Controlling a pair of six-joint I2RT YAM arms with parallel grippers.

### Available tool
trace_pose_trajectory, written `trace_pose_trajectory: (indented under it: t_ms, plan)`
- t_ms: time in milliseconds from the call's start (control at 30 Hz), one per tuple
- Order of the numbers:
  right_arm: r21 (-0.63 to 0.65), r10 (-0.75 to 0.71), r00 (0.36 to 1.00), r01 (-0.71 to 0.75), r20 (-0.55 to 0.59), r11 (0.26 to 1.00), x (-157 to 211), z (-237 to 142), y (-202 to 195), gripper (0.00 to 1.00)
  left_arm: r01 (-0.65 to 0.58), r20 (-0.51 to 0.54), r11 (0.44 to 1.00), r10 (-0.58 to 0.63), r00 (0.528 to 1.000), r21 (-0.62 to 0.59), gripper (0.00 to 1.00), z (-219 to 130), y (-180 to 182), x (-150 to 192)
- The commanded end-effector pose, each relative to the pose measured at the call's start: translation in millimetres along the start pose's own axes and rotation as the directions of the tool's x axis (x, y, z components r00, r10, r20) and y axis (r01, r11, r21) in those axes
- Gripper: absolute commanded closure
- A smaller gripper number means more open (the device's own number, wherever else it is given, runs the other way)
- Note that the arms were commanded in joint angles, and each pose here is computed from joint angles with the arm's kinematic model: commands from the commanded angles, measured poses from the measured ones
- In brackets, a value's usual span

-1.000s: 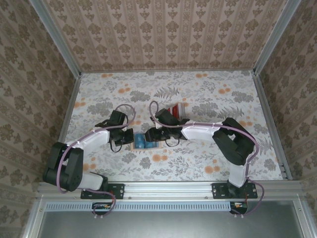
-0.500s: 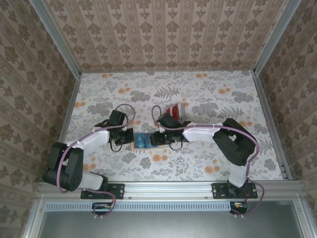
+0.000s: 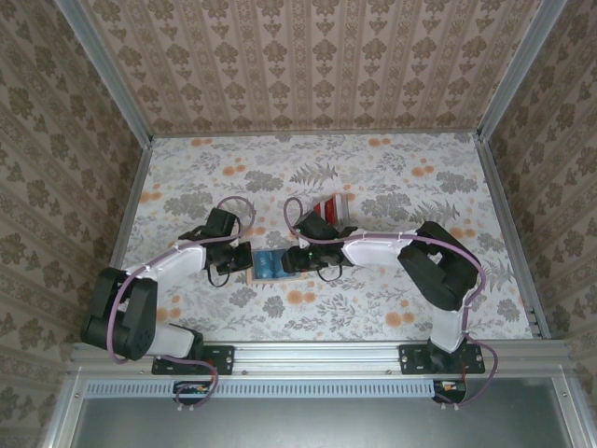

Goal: Put the credit cards into the card holder
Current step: Flip over the card slot in the card holder.

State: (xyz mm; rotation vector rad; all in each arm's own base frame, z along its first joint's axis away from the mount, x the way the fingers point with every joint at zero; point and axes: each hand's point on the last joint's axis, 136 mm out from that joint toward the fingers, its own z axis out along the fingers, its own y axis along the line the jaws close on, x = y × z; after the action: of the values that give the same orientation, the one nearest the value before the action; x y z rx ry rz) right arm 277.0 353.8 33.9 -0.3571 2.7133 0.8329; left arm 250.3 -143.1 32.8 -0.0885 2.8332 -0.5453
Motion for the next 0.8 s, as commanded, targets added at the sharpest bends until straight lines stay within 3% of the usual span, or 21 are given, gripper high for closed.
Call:
trace_pose_trajectory:
  t_ms: [0,767]
  plan:
    - [-0.027,-0.006,1.0,0.006,0.001,1.0,-4.5,0.4,8.1,0.54,0.013,-0.016,1.0,-0.013,1.0,0.006,1.0,3.0,0.3,1.4]
    - [-0.079,-0.026,0.998,0.031,0.063,0.996,-19.9,-28.8,31.1,0.54,0.013,-0.023,1.0,-0.012,1.0,0.019,1.0,6.8,-3.2,-2.2]
